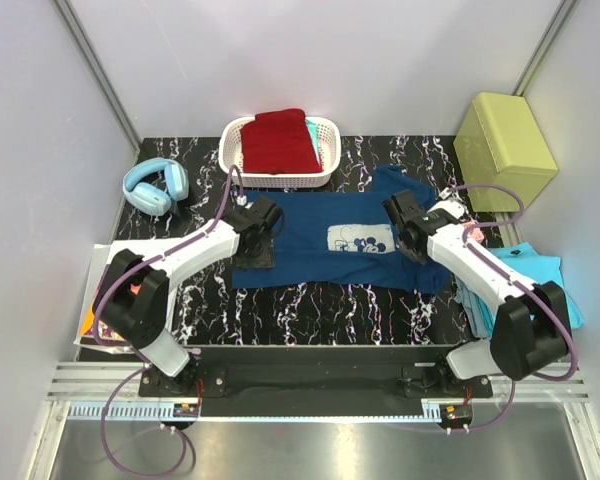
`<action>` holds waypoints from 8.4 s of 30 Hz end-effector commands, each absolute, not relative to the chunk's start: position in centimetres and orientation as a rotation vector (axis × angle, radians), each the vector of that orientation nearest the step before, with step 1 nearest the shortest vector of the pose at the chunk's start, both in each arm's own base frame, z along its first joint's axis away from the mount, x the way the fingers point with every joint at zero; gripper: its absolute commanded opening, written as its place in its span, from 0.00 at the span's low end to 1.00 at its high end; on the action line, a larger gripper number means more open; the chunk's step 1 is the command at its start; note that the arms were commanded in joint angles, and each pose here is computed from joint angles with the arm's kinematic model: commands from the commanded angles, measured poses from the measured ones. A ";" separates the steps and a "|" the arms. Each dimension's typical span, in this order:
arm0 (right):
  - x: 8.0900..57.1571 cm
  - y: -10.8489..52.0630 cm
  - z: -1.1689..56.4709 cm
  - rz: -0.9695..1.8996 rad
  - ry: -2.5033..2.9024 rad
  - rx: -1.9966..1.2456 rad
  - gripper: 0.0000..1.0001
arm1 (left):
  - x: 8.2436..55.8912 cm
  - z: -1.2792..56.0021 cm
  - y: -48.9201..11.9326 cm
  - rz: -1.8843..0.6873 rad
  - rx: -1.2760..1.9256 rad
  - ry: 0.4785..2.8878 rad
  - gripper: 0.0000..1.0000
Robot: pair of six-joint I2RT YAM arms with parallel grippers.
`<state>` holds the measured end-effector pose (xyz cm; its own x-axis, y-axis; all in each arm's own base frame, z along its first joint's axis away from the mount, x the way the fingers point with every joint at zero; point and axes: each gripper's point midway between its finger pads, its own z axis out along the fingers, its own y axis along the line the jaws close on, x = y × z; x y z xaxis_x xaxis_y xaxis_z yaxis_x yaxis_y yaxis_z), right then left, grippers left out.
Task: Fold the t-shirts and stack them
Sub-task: Fold the flattened tshirt in 1/3 of the way, then grap the side of the flattened tshirt furthest away from the robot with both arms
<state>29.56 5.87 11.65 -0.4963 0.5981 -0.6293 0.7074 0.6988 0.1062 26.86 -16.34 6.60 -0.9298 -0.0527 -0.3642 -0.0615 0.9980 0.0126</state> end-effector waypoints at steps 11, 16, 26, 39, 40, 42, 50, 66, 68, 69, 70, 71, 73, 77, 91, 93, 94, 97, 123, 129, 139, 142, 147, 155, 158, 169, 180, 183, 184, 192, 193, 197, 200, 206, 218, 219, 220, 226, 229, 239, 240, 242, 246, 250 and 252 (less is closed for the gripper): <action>36.3 0.5 15.5 -0.326 2.081 0.988 0.00 | 27.7 7.5 -17.0 -0.002 -0.069 2.733 0.55; 38.8 -0.1 14.8 -0.345 2.098 0.979 0.00 | 27.6 7.4 -17.1 -0.004 -0.068 2.738 0.55; 44.1 0.4 12.3 -0.353 2.126 0.953 0.00 | 27.4 7.2 -17.0 0.006 -0.063 2.744 0.55; 47.8 -2.8 11.1 -0.431 2.083 0.982 0.00 | 27.6 6.6 -17.2 0.017 -0.059 2.763 0.55; 48.4 -3.0 11.3 -0.425 2.073 0.986 0.00 | 27.6 6.6 -17.2 0.016 -0.059 2.762 0.55; 48.9 -3.3 10.5 -0.420 2.094 0.991 0.00 | 27.6 6.5 -17.2 0.018 -0.056 2.766 0.55; 50.9 -1.9 7.7 -0.364 2.197 0.945 0.07 | 27.7 6.3 -17.3 0.024 -0.055 2.773 0.55; 46.8 2.8 24.2 -0.054 1.990 0.750 0.77 | 27.9 6.9 -17.3 0.009 -0.073 2.747 0.56; 44.5 4.6 24.0 -0.003 2.031 0.698 0.76 | 27.8 6.5 -17.4 0.001 -0.078 2.752 0.56; 43.2 6.4 23.6 0.005 2.070 0.649 0.76 | 27.7 6.3 -17.6 -0.011 -0.077 2.760 0.56; 42.0 7.2 22.4 -0.006 2.110 0.618 0.76 | 27.7 5.9 -17.6 -0.004 -0.078 2.769 0.56; 40.9 7.9 22.6 0.006 2.120 0.590 0.76 | 27.7 5.7 -17.7 -0.007 -0.079 2.772 0.56; 38.4 9.3 20.8 -0.015 2.189 0.530 0.76 | 27.8 5.5 -17.9 -0.012 -0.080 2.775 0.56; 34.8 9.2 19.9 -0.007 2.236 0.526 0.76 | 28.0 4.3 -18.4 -0.007 -0.078 2.807 0.56; 31.3 7.6 23.4 0.044 2.159 0.507 0.76 | 26.6 0.4 -18.0 0.088 -0.096 2.943 0.19; 31.1 7.5 23.3 0.043 2.158 0.510 0.76 | 26.2 0.3 -17.9 0.091 -0.099 2.953 0.16; 31.0 7.4 23.3 0.043 2.156 0.509 0.76 | 25.9 0.2 -17.7 0.092 -0.108 2.957 0.11; 30.9 7.4 22.9 0.038 2.168 0.503 0.76 | 25.2 0.2 -17.2 0.108 -0.120 2.966 0.02; 31.9 8.8 21.5 0.041 2.248 0.372 0.82 | 24.0 6.1 -8.3 0.257 -0.374 2.840 0.27; 29.0 8.3 17.9 0.006 2.382 0.397 0.91 | 25.7 11.0 -11.3 0.112 -0.262 2.659 0.69; 19.5 8.8 5.8 0.063 2.703 0.731 0.62 | 24.9 9.4 -15.3 -0.005 -0.168 2.701 0.71; 19.6 8.6 5.9 0.056 2.686 0.750 0.54 | 24.8 9.0 -16.0 -0.012 -0.132 2.711 0.71; 20.2 8.3 5.9 0.030 2.654 0.767 0.48 | 25.0 8.4 -16.4 -0.005 -0.083 2.720 0.71; 21.4 8.6 4.7 0.008 2.656 0.791 0.55 | 24.8 6.9 -17.1 -0.014 -0.050 2.765 0.70; 21.7 9.0 4.2 0.009 2.677 0.786 0.50 | 24.7 6.6 -17.1 -0.015 -0.048 2.779 0.70; 21.7 8.3 4.2 -0.074 2.686 0.802 0.06 | 24.4 5.7 -17.1 0.003 -0.043 2.808 0.69; 20.8 7.4 4.4 -0.155 2.691 0.849 0.00 | 24.1 5.0 -17.5 0.002 -0.058 2.848 0.67; 20.7 7.4 4.4 -0.156 2.694 0.845 0.00 | 23.6 4.0 -17.5 0.016 -0.058 2.890 0.66; 20.8 7.4 4.5 -0.155 2.691 0.851 0.00 | 23.5 3.8 -17.5 0.014 -0.057 2.899 0.65; 20.5 7.2 5.0 -0.151 2.675 0.870 0.00 | 22.3 1.5 -18.0 0.014 -0.049 2.998 0.53; 20.5 7.1 5.1 -0.150 2.664 0.882 0.00 | 22.2 1.3 -18.1 0.011 -0.051 3.005 0.49; 20.1 6.5 5.5 -0.181 2.646 0.910 0.00 | 21.6 0.6 -18.0 0.017 -0.051 3.041 0.36; 19.7 5.6 6.0 -0.245 2.617 0.955 0.00 | 21.2 0.0 -17.8 0.033 -0.052 3.062 0.31; 19.4 4.6 6.7 -0.329 2.588 0.992 0.00 | 21.0 -0.3 -17.4 0.046 -0.068 3.074 0.31; 18.4 2.7 8.5 -0.395 2.444 1.156 0.00 | 20.7 -0.4 -16.6 0.065 -0.086 3.076 0.33; 18.5 2.5 8.6 -0.398 2.423 1.164 0.00 | 20.7 -0.3 -16.6 0.064 -0.089 3.075 0.33; 18.4 2.5 8.6 -0.396 2.418 1.169 0.00 | 20.6 -0.3 -16.5 0.067 -0.089 3.075 0.33; 19.5 3.2 9.4 -0.315 2.430 1.099 0.22 | 21.0 0.4 -16.8 0.032 -0.081 3.046 0.44; 21.7 4.3 11.0 -0.179 2.422 0.912 0.88 | 22.0 1.8 -17.2 -0.022 -0.059 2.976 0.60; 27.8 7.7 14.7 0.027 2.350 0.567 1.00 | 26.7 7.9 -17.9 -0.124 -0.084 2.731 0.76; 29.2 8.4 15.7 0.059 2.325 0.543 1.00 | 27.7 8.8 -18.2 -0.144 -0.096 2.709 0.75; 30.9 9.3 14.5 0.008 2.396 0.443 1.00 | 29.1 9.1 -17.2 -0.141 -0.162 2.715 0.74; 35.5 9.5 15.1 -0.018 2.440 0.417 1.00 | 32.8 9.2 -16.1 -0.186 -0.276 2.737 0.70; 39.4 7.2 14.0 -0.005 2.463 0.547 1.00 | 35.7 9.5 -14.1 -0.070 -0.302 2.715 0.68; 41.1 6.4 14.4 -0.024 2.452 0.582 0.99 | 37.4 9.7 -13.8 -0.022 -0.287 2.687 0.68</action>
<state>37.40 7.81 12.53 -0.7482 0.3798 -0.5439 0.3990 0.9127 0.0885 35.17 -14.20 8.83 -0.8906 -0.2573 -0.3751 -0.2280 0.9661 -0.1214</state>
